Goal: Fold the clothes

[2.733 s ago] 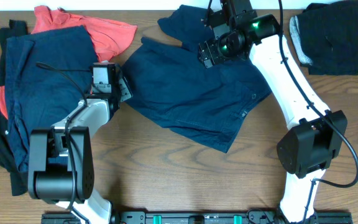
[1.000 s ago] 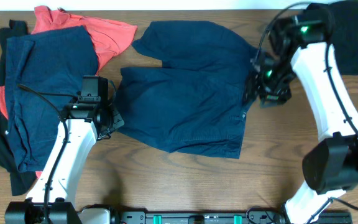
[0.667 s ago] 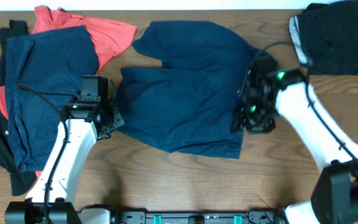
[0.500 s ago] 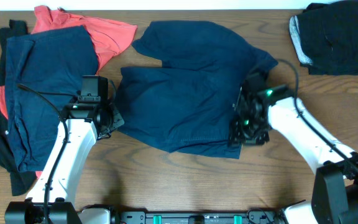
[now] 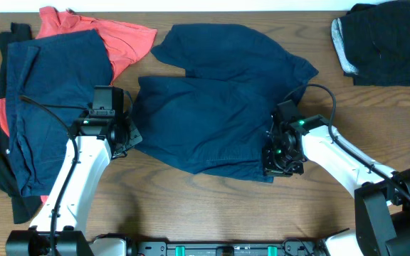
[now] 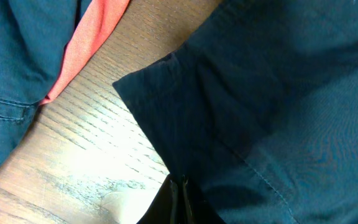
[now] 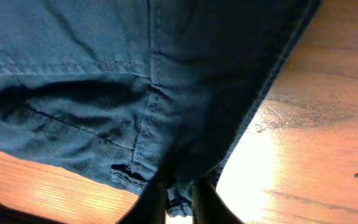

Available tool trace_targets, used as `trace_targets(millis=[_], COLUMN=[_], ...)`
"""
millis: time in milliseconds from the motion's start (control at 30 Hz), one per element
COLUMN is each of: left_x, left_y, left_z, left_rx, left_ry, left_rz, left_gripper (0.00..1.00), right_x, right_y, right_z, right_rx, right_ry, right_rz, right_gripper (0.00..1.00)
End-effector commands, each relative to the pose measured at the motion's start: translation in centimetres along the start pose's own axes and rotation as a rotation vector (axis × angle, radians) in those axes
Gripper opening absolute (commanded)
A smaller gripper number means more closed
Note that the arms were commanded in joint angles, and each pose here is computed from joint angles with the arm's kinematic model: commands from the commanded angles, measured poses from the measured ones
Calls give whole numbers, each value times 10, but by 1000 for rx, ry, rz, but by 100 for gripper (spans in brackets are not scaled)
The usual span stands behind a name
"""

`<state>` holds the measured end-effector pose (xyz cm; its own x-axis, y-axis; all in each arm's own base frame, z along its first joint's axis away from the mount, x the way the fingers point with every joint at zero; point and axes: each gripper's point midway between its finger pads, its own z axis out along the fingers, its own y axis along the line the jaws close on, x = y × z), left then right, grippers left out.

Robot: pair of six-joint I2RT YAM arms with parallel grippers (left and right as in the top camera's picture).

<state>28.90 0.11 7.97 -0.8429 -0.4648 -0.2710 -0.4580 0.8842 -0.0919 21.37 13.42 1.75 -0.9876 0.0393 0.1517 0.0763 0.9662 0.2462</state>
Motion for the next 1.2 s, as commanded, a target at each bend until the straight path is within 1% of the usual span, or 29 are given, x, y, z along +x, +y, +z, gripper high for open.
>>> trace_targets(millis=[0, 133, 233, 333, 433, 567, 700, 867, 1000, 1167], left_x=[-1, 0, 5, 12, 19, 30, 41, 49, 52, 54], left_y=[2, 2, 6, 10, 16, 24, 27, 28, 31, 30], left_z=[-1, -2, -11, -30, -55, -92, -122, -152, -167, -163], left_rx=[-9, -10, -14, -3, 19, 69, 147, 245, 280, 277], left_ry=[-9, -6, 3, -10, -52, -137, -221, -334, -405, -379], left_rz=[6, 51, 43, 39, 17, -17, -33, -37, -40, -26], left_gripper=[5, 6, 6, 6, 6, 6, 6, 6, 6, 6], right_x=[4, 8, 6, 1, -2, 0, 7, 21, 28, 22], right_y=[3, 5, 1, -15, -31, -48, -62, -70, -69, -70], right_z=[1, -3, -23, -61, -104, -157, -196, -222, -229, -231], right_rx=[5, -13, -31, -22, -38, -55, -26, 20, 25, 26], right_ry=[2, 12, -23, -92, -182, -302, -388, -432, -465, -484], right_rz=[-4, 1, 32, 98, 125, 155, 173, 186, 178, 173], right_gripper=[1, 1, 1, 1, 1, 1, 1, 1, 1, 1])
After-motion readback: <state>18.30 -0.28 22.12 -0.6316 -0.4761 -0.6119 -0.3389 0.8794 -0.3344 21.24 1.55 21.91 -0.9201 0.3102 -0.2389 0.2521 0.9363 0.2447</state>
